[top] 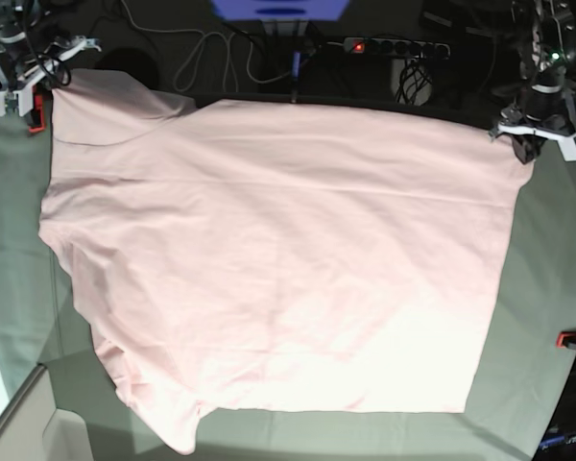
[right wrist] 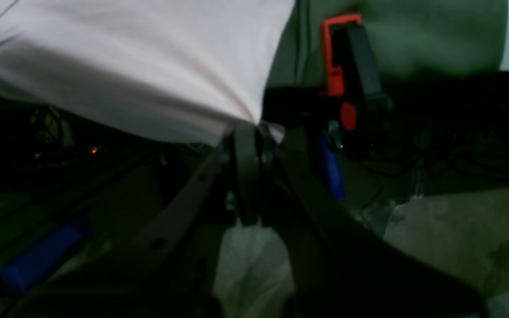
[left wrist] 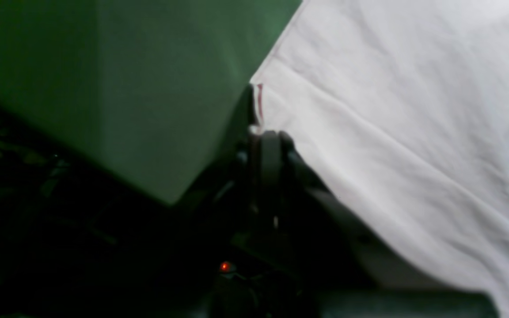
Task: Layout the t-shirt on the table in an organized manner, then fold the t-shirt properly
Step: 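Lift the shirt edge with both grippers and pull it taut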
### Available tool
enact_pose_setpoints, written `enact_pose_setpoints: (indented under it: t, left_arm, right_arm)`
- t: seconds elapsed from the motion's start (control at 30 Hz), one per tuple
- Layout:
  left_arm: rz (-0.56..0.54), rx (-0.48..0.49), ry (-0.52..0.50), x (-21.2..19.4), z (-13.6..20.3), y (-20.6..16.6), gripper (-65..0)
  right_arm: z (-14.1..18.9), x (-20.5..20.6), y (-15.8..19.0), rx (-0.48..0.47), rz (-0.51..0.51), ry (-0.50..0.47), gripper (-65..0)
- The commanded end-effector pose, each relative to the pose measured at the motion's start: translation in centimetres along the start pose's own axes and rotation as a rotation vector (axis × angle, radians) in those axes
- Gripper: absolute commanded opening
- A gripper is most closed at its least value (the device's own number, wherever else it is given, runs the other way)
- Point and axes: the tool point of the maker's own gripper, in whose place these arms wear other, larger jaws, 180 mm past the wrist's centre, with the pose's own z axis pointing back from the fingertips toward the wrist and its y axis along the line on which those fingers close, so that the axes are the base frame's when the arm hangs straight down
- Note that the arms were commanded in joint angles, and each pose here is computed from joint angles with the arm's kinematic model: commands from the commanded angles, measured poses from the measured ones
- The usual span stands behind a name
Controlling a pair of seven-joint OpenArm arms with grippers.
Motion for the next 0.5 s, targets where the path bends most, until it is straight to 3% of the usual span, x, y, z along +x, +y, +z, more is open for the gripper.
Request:
enact_pose_setpoints:
  t: [0.0, 0.2, 0.47]
  left_arm:
    - [-0.01, -0.005, -0.046, 1.5, 0.1, 0.0, -65.0]
    - [-0.004, -0.031, -0.104, 4.0, -1.3, -1.4, -65.0]
    - [0.018, -0.079, -0.199, 8.1, -3.1, -3.9, -65.0]
  right_arm:
    - [0.1, 1.9, 0.1, 0.0, 0.008, -0.062, -65.0]
    - [-0.7, 6.1, 0.3, 0.0, -0.01, -0.167, -65.0]
    - [-1.4, 9.5, 0.4, -0.014, -0.014, -0.23, -65.0]
